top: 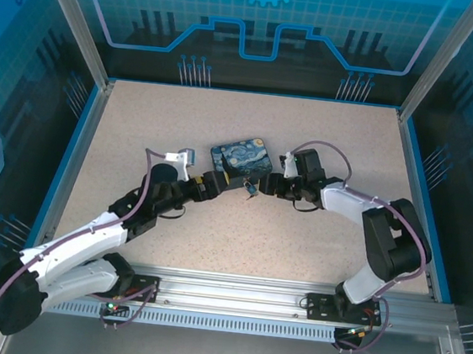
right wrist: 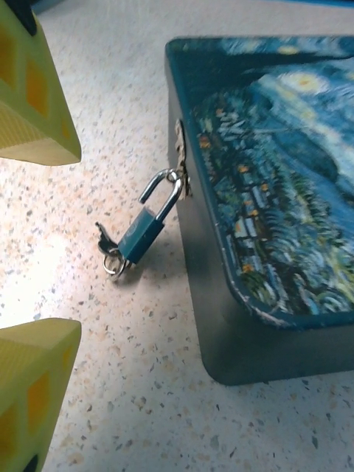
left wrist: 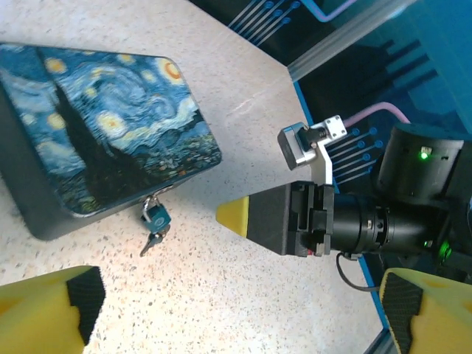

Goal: Unlock a padlock with a key

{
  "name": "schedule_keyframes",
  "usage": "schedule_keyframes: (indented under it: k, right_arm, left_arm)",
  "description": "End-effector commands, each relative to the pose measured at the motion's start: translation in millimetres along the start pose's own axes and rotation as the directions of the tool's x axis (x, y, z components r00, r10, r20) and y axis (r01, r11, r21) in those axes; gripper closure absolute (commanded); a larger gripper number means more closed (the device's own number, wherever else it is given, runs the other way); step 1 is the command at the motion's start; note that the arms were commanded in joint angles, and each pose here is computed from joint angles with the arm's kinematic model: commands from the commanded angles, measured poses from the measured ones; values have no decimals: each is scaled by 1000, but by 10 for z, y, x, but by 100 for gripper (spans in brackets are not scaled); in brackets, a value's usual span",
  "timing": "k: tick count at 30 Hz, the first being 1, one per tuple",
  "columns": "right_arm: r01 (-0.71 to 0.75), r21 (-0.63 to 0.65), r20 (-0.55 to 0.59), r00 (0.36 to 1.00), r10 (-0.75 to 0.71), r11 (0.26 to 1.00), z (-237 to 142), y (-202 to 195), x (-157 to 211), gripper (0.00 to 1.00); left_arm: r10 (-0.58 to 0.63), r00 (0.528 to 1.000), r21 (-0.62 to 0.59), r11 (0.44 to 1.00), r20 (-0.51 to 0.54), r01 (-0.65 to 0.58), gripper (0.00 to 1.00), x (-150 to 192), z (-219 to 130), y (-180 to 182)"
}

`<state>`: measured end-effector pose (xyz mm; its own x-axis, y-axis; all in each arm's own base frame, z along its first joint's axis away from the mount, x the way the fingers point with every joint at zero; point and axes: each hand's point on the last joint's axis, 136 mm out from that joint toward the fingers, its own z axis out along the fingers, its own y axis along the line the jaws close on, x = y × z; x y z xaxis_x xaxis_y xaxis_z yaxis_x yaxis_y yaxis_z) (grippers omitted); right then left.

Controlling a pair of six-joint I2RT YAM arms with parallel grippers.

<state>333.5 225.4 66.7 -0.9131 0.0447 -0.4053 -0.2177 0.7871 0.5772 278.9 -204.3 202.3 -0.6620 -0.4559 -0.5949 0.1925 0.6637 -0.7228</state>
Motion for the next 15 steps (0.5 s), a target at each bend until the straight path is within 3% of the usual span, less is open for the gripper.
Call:
schedule_keyframes:
  k: [1,15]
  right_arm:
    - [114,39,-55,992,-112,993,101,-51,82,42]
    - [181,-36,-74,980,-183,983,469,62,28,47]
  left_arm:
    - [2,1000,-37,999,13,-2,1,-155,-61,-24]
    - [-89,996,-33,995,14,89,1,-187,-26,88]
